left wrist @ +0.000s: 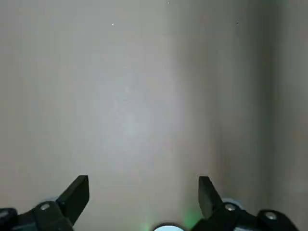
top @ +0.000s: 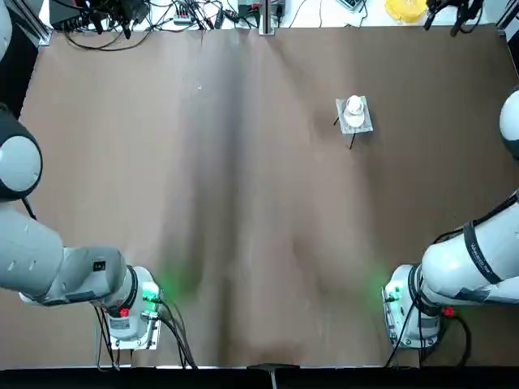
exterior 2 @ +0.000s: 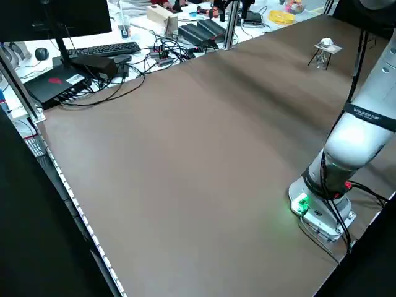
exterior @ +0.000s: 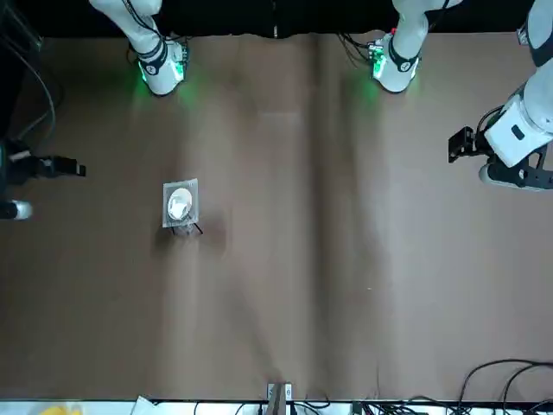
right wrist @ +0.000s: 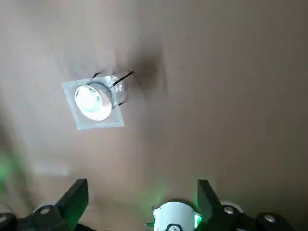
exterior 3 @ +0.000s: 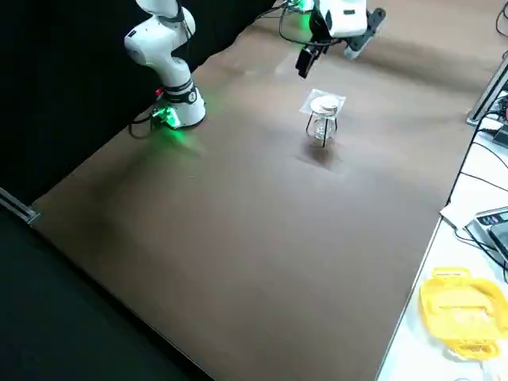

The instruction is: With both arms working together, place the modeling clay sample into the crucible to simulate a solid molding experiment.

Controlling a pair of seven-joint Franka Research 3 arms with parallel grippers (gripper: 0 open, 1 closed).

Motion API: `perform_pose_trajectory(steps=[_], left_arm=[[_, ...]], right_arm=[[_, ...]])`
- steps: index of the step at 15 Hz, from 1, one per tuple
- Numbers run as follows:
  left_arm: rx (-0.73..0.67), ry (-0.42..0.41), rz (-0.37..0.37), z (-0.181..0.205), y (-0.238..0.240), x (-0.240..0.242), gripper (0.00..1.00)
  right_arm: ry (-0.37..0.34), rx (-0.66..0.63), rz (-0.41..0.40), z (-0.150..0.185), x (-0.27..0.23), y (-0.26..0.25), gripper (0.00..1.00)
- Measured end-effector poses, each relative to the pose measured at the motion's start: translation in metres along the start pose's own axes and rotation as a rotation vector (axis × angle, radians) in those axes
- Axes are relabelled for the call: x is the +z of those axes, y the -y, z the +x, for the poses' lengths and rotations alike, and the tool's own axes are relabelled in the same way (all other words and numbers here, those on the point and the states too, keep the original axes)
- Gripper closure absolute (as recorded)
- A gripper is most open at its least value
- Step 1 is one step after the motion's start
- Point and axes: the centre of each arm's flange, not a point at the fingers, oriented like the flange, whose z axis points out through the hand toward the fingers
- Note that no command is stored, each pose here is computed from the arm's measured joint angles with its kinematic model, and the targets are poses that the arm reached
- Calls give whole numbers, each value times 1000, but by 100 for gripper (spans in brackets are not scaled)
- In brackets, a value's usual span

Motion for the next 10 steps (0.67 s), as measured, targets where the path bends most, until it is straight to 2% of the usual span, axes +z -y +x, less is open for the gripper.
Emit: perform_pose_trajectory(steps=[5,10], left_arm=[[-13,1,-2,0,7,1,0],[-13,1,-2,0,7,1,0]], right_arm=[[-74,-21,-83,-25,-33,18,0],[-166,-40,-98,-54,-32,29,0]])
